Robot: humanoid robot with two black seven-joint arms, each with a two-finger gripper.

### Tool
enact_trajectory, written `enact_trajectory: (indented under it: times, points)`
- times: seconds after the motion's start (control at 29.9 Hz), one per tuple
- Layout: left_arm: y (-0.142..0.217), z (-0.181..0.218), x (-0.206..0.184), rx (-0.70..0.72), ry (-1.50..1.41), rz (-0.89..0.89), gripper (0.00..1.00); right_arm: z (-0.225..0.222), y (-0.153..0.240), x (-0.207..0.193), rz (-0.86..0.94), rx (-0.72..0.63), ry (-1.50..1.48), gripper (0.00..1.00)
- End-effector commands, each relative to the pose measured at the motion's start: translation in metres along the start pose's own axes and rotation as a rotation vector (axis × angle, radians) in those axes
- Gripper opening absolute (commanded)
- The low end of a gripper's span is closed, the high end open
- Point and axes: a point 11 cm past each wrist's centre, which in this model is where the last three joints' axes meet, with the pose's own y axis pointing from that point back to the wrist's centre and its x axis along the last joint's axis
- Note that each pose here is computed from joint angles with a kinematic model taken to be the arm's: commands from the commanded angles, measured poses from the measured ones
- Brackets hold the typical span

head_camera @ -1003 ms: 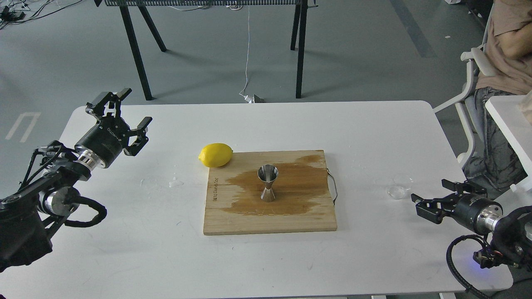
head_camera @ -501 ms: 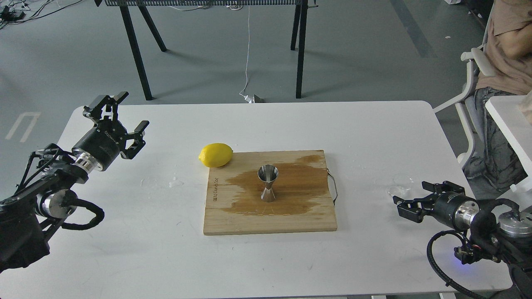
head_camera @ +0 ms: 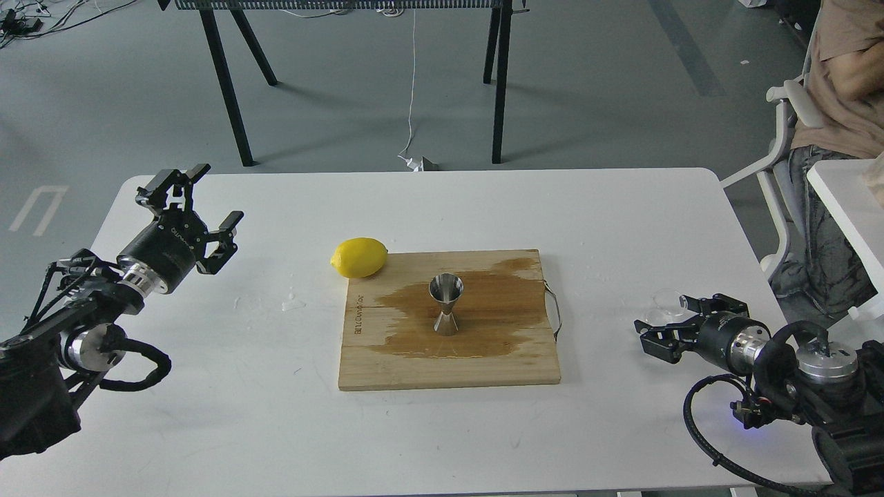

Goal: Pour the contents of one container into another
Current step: 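Reach the right gripper to the small clear glass cup and grasp it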

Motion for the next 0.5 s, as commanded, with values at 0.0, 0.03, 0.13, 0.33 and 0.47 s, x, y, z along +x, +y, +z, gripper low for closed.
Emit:
enact_trajectory:
  times: [0.0, 0.03, 0.13, 0.33, 0.47]
  points:
    - [0.0014, -0.0008, 0.0025, 0.003, -0.002, 0.008, 0.92, 0.0002, -0.0003, 0.0002, 0.003, 0.002, 0.013, 0.81]
    - [0.0023, -0.0016, 0.0041, 0.004, -0.002, 0.014, 0.92, -0.0003, -0.0001, 0.0007, 0.006, 0.003, 0.018, 0.8]
    - [0.0044, -0.0027, 0.009, 0.009, -0.008, 0.029, 0.92, -0.0003, -0.0002, 0.0005, 0.007, 0.005, 0.025, 0.73]
    - [0.0049, -0.0032, 0.0102, 0.01, -0.009, 0.034, 0.93, -0.0001, -0.0001, 0.0017, 0.008, 0.005, 0.027, 0.66]
    - [0.0056, -0.0039, 0.0109, 0.012, -0.009, 0.036, 0.93, -0.0001, -0.0001, 0.0016, 0.007, 0.005, 0.027, 0.62]
